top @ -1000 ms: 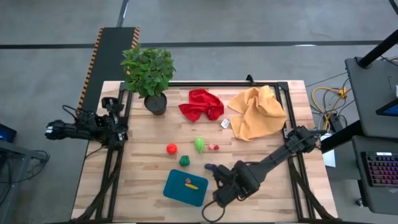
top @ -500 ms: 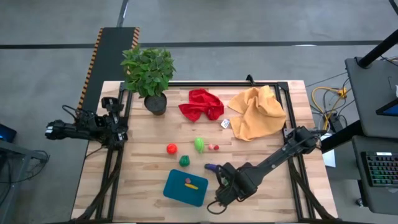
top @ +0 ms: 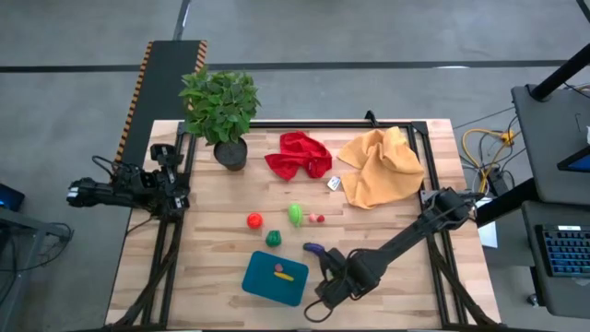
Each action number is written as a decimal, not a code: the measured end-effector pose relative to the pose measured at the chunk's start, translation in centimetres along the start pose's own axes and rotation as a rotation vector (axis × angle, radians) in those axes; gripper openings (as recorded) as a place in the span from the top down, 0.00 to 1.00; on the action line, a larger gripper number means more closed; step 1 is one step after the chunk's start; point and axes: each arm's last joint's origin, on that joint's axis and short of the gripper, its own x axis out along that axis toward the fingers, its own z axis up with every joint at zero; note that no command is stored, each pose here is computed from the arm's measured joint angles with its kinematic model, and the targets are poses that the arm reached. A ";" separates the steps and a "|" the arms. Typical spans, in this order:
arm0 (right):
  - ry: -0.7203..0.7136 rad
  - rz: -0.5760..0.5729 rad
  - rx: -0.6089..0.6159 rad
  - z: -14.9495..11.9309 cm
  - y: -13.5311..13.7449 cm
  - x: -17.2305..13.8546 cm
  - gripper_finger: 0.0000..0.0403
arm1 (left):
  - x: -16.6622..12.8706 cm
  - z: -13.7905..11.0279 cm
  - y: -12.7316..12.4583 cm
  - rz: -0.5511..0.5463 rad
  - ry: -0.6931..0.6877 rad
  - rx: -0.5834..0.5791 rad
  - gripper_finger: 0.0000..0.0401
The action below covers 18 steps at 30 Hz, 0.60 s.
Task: Pick and placing Produce into tupperware
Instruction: Put the yellow pineapple into the blue basket
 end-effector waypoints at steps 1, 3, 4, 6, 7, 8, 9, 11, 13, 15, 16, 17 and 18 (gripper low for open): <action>0.001 -0.007 0.001 0.0 -0.1 0.1 0.13 | 0.0 0.0 0.0 0.000 0.000 0.000 0.50; 0.002 -0.015 0.001 -0.1 -0.3 0.3 0.13 | 0.0 0.0 0.0 0.000 0.000 0.000 0.50; 0.002 -0.016 0.001 -0.1 -0.3 0.4 0.13 | 0.0 0.0 0.0 0.000 0.000 0.000 0.50; 0.002 -0.016 0.001 -0.1 -0.4 0.7 0.12 | 0.0 0.0 0.0 0.000 0.000 0.000 0.50; 0.002 -0.023 0.000 -0.1 -0.6 0.9 0.12 | 0.0 0.0 0.0 0.000 0.000 0.000 0.50; 0.003 -0.032 0.000 -0.2 -0.7 1.1 0.12 | 0.0 0.0 0.0 0.000 0.000 0.000 0.50; 0.003 -0.040 -0.001 -0.2 -0.9 1.2 0.12 | 0.0 0.0 0.0 0.000 0.000 0.000 0.50; 0.004 -0.049 -0.002 -0.2 -1.1 1.5 0.12 | 0.0 0.0 0.0 0.000 0.000 0.000 0.50; 0.004 -0.052 -0.002 -0.3 -1.3 1.8 0.13 | 0.0 0.0 0.0 0.000 0.000 0.000 0.50; 0.003 -0.034 -0.001 -0.3 -1.3 2.2 0.13 | 0.0 0.0 0.0 0.000 0.000 0.000 0.50; 0.002 -0.016 0.001 -0.3 -1.3 2.5 0.13 | 0.0 0.0 0.0 0.000 0.000 0.000 0.50; 0.001 0.002 -0.001 -0.4 -1.2 2.7 0.13 | 0.0 0.0 0.0 0.000 0.000 0.000 0.50; 0.001 0.016 -0.004 -0.4 -1.2 3.0 0.13 | 0.0 0.0 0.0 0.000 0.000 0.000 0.50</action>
